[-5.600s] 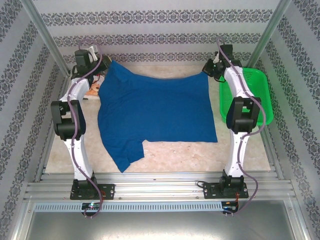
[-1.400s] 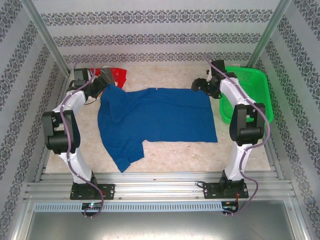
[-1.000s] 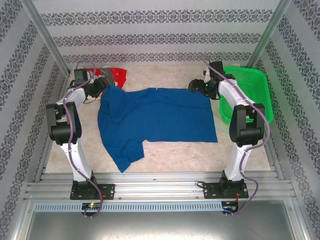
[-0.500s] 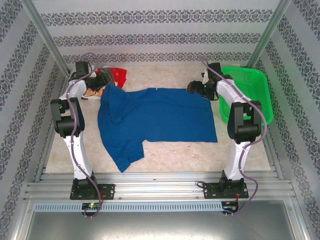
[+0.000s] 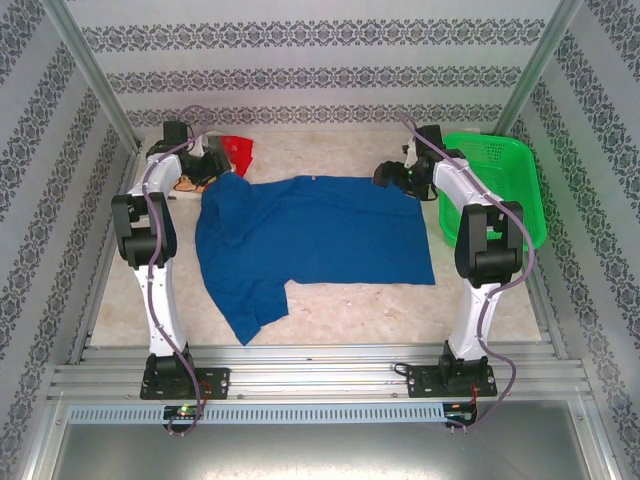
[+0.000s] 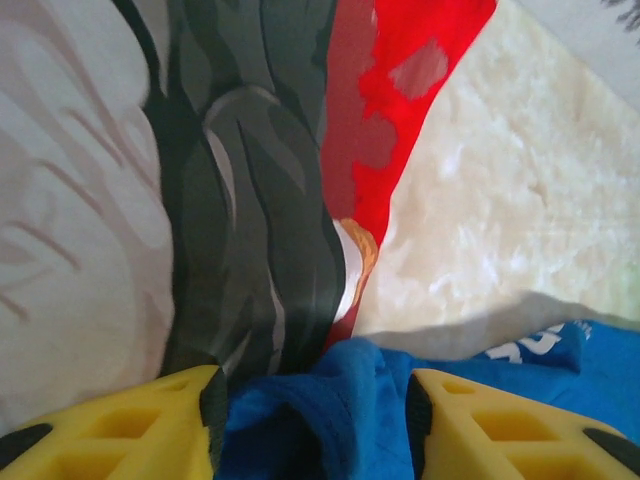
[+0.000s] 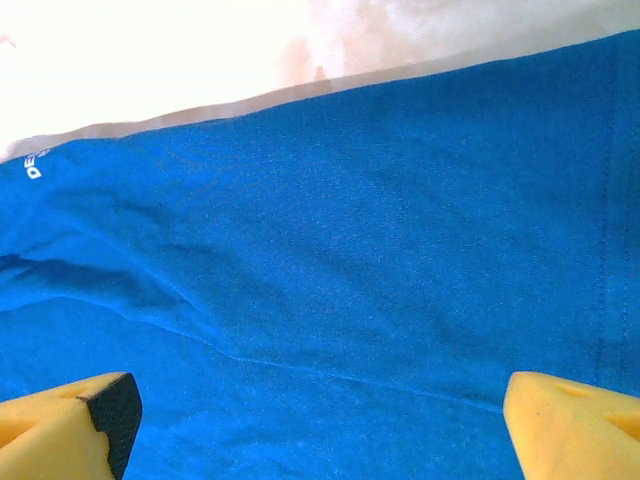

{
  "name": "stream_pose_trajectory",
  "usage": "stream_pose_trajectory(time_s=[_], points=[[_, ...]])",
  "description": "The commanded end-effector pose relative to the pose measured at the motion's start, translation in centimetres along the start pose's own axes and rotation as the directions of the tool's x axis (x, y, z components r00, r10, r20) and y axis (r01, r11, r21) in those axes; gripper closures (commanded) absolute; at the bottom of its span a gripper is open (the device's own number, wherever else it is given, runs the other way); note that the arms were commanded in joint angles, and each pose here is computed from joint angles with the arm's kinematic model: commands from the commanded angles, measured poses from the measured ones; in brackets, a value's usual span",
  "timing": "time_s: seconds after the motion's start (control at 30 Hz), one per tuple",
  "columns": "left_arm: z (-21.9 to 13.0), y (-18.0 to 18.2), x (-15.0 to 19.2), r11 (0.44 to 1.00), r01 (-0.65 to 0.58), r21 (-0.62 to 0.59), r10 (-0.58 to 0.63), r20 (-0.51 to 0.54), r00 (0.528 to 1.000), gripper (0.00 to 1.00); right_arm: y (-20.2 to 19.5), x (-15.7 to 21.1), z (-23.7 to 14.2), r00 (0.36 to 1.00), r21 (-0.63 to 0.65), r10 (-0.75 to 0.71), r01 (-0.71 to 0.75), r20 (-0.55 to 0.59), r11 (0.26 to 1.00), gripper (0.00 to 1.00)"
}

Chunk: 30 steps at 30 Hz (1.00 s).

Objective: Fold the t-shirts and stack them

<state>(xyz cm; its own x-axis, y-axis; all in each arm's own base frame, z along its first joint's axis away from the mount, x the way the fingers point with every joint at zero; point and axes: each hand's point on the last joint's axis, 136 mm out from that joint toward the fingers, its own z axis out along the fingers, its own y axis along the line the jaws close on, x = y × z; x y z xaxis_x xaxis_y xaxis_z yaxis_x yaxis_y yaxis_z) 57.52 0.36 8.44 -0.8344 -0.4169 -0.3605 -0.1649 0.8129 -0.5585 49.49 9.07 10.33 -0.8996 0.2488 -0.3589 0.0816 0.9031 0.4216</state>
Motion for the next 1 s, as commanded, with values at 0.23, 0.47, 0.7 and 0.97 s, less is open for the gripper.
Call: stream_pose_trajectory(time_s=[0.23, 0.47, 0.7, 0.97], points=[[-2.5, -1.3, -3.1, 0.998, -0.056, -0.039, 0.058, 0.062, 0.996, 1.0, 1.1, -0.6, -1.1, 1.0, -0.018, -0.015, 0.015, 0.02, 1.0, 0.07], [-4.1, -1.2, -6.3, 0.998, -0.043, -0.054, 0.052, 0.175, 0.983, 1.0, 1.1, -0.4, -0.7, 1.0, -0.019, -0.007, 0.007, 0.013, 1.0, 0.06], [-3.2, 0.1, -7.5, 0.998, -0.021, -0.052, 0.03, 0.179, 0.983, 1.0, 1.2, -0.3, -0.7, 1.0, -0.02, -0.006, 0.006, 0.007, 1.0, 0.06], [-4.7, -1.1, -9.3, 0.999, 0.037, 0.021, -0.041, 0.235, 0.971, 0.39, 1.6, -0.4, -0.5, 1.0, -0.031, -0.005, 0.005, 0.004, 1.0, 0.06]])
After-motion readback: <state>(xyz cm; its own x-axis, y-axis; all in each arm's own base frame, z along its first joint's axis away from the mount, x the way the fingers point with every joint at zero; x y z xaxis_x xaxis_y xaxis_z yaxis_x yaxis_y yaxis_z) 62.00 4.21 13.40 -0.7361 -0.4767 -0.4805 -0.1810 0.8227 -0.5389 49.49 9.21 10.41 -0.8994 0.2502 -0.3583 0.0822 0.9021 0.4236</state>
